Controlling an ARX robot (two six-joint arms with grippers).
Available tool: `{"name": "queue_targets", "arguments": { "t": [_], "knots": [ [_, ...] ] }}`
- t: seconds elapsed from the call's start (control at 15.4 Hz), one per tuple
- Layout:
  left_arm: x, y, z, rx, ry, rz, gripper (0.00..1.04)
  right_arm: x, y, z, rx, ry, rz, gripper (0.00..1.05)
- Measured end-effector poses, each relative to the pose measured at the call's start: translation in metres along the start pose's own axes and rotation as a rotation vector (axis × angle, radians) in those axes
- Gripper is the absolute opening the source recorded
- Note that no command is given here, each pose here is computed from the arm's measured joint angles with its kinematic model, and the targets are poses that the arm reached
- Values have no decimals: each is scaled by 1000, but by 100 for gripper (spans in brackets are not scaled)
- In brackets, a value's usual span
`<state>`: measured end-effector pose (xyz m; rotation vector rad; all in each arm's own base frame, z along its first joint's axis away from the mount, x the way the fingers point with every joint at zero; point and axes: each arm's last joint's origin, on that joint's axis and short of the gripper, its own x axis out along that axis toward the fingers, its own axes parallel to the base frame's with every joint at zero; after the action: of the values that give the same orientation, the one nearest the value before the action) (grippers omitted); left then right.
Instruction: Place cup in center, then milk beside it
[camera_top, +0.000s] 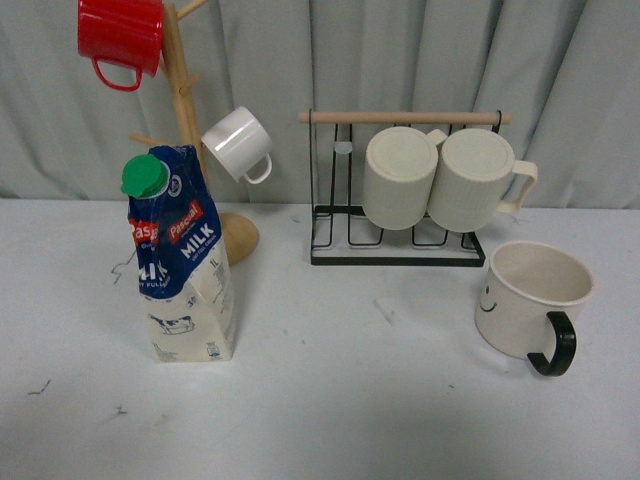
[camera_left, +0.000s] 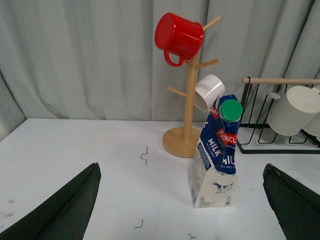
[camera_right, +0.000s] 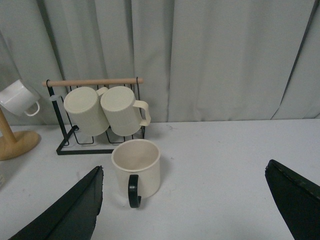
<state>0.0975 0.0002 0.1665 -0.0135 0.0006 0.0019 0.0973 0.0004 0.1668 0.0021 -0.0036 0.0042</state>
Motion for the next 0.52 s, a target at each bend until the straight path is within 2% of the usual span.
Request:
{"name": "queue_targets", "arguments": {
  "t": [0.52],
  "knots": [
    [0,0,0,0,0,0,98,0,0,0,0,0,0,98]
  ]
}}
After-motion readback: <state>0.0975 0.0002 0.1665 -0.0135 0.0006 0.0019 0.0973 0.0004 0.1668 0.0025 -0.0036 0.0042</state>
